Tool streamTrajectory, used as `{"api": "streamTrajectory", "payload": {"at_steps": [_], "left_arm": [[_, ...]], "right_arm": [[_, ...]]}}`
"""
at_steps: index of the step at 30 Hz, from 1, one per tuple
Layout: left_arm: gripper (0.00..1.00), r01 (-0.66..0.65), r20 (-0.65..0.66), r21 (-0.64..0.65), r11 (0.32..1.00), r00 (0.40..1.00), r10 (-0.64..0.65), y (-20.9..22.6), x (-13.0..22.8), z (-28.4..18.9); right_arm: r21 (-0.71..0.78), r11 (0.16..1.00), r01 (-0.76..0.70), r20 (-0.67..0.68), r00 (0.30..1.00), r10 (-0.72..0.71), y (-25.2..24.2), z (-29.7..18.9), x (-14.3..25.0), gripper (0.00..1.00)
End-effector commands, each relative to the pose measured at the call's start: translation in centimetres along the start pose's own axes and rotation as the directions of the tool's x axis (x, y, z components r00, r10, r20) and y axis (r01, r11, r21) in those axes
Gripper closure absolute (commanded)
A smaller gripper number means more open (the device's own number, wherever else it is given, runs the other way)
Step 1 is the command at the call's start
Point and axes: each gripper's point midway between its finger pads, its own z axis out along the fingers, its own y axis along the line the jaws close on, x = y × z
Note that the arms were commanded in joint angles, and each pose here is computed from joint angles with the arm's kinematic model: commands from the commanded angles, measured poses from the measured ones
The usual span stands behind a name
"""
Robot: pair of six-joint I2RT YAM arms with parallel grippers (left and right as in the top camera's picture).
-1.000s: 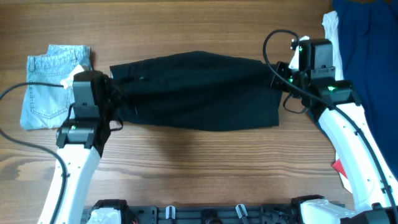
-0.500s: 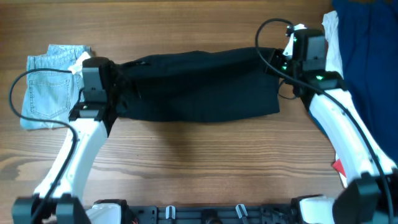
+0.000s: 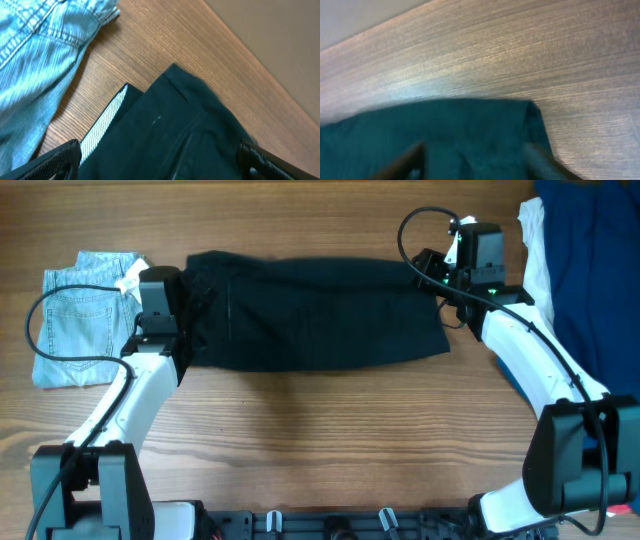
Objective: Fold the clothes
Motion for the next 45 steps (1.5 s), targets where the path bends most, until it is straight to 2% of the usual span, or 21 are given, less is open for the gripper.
{"api": "streamTrajectory", "payload": {"at_steps": [1,5,13,16,20,28,30,31,32,33,34,35,37,38,41,43,45], "left_arm": [[0.00,-0.110,-0.024,0.030,0.993,0.994,0.111,-0.6,0.0,-0.2],[0.00,-0.127,-0.119,-0.033,0.991,0.985,0.122,1.2,2.1,-0.5],[0.02,-0.175,-0.292,-0.150,0.973,0.948,0.125,4.8,5.8,-1.6],[0.04,-0.187,-0.321,-0.166,0.968,0.939,0.126,5.4,6.5,-1.9],[0.06,-0.192,-0.334,-0.175,0.966,0.934,0.125,5.8,7.0,-1.8],[0.05,-0.215,-0.391,-0.212,0.953,0.913,0.118,7.1,8.7,-1.0],[0.06,-0.224,-0.413,-0.226,0.948,0.903,0.115,7.6,9.3,-0.8],[0.09,-0.228,-0.423,-0.232,0.946,0.899,0.113,7.9,9.6,-0.7],[0.12,-0.232,-0.432,-0.237,0.943,0.895,0.112,8.1,9.8,-0.7],[0.16,-0.236,-0.440,-0.242,0.941,0.891,0.110,8.3,10.1,-0.6],[0.21,-0.239,-0.447,-0.246,0.939,0.888,0.109,8.5,10.3,-0.6],[0.27,-0.243,-0.455,-0.251,0.937,0.884,0.107,8.7,10.5,-0.5],[0.37,-0.248,-0.467,-0.259,0.934,0.878,0.104,8.9,10.8,-0.6],[0.43,-0.251,-0.473,-0.262,0.932,0.875,0.103,9.1,10.9,-0.7],[0.75,-0.264,-0.498,-0.278,0.924,0.862,0.096,9.6,11.4,-1.2],[0.91,-0.277,-0.524,-0.293,0.915,0.847,0.089,10.2,11.9,-1.7],[0.96,-0.296,-0.558,-0.313,0.903,0.826,0.078,10.9,12.5,-2.5]], "right_arm": [[-0.019,1.000,-0.002,0.001,1.000,0.002,0.4,0.1,-0.6,0.18],[0.009,1.000,-0.009,-0.064,0.998,0.009,-0.3,0.1,1.1,0.18],[0.161,0.987,-0.008,-0.311,0.948,0.059,-3.6,-1.3,7.6,0.17],[0.180,0.984,-0.004,-0.366,0.928,0.071,-4.2,-1.3,9.2,0.19],[0.197,0.980,-0.002,-0.407,0.910,0.083,-5.0,-0.6,11.2,0.28],[0.206,0.978,-0.037,-0.511,0.848,0.140,-5.8,1.7,15.2,0.25],[0.207,0.978,-0.037,-0.527,0.838,0.143,-5.9,2.0,15.8,0.27],[0.209,0.977,-0.036,-0.530,0.836,0.144,-6.0,2.0,15.9,0.30],[0.212,0.977,-0.034,-0.533,0.833,0.145,-6.1,2.0,16.0,0.38],[0.212,0.977,-0.032,-0.536,0.832,0.144,-6.1,1.9,16.1,0.50],[0.211,0.977,-0.030,-0.537,0.832,0.141,-6.1,1.9,16.1,0.68],[0.211,0.977,-0.028,-0.540,0.830,0.140,-6.1,1.9,16.2,0.81],[0.214,0.976,-0.027,-0.544,0.827,0.142,-6.2,1.8,16.3,0.96],[0.216,0.976,-0.026,-0.546,0.825,0.143,-6.2,1.7,16.3,0.96],[0.254,0.967,-0.005,-0.550,0.822,0.149,-7.0,1.4,16.6,0.95],[0.322,0.947,0.012,-0.544,0.821,0.175,-8.2,0.9,16.7,0.96],[0.405,0.914,0.020,-0.535,0.816,0.219,-9.6,0.1,17.0,0.96]]}}
